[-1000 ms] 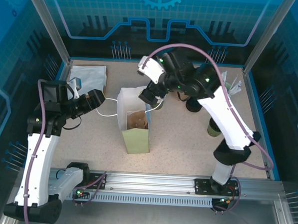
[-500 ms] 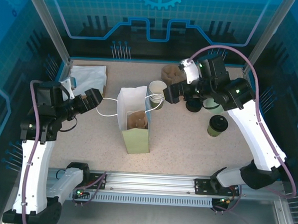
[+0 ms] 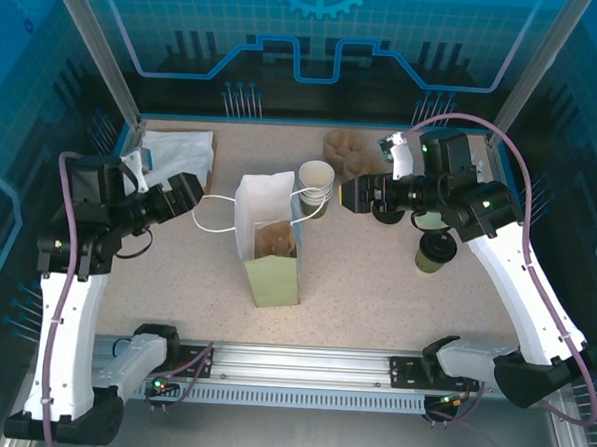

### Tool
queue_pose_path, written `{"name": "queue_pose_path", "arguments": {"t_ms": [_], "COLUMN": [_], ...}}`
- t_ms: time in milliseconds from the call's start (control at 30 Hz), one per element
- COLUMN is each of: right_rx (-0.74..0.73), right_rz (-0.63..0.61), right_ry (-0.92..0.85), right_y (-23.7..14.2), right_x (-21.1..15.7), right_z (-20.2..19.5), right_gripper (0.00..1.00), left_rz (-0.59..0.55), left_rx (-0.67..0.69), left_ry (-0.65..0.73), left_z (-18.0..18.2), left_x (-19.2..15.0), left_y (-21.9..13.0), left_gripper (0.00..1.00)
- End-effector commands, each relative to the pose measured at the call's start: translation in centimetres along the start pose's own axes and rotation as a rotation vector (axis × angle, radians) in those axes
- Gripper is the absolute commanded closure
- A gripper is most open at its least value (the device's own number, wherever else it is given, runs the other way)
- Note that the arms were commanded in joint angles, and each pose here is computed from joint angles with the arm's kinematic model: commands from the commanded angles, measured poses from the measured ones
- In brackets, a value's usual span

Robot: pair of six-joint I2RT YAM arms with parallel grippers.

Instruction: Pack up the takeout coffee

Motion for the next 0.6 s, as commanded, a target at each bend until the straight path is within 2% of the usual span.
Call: {"name": "queue_pose_path", "arguments": {"t_ms": [0,333,567], "right_rx": [0.042,0.074,0.111], "right_rz": [-0.019,0.015,0.049], "right_ry": [0.028,0.097,0.149], "right_y": [-0.1,1.1,2.8], "right_x": [0.3,-0.6,-1.5], "right_z": [0.3,0.2,0.5], "right_gripper": [0.00,0.00,0.00], "left_rz": [0.031,0.125,0.246], "left_rx": [-0.017,0.037,0.101], "left_ry": [0.063,0.197,0.332], "left_z": [-0.9,-3.0,-4.7], "left_x": [0.4,1.9,2.5], "left_y": [-0.7,1.0,5.2], "left_gripper": [0.09,0.11,0.10]}}
Point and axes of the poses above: each hand's point on the last joint's axis, 136 mm out from that joint toward the fingers, its own y axis out along the fingers, its own z axis along the line the jaws close on, x = y × z, the point moved 4 cm from there along -y, back along the fingers, and after that the axes turned 6 degrees about -y, right-handed, at the moved point
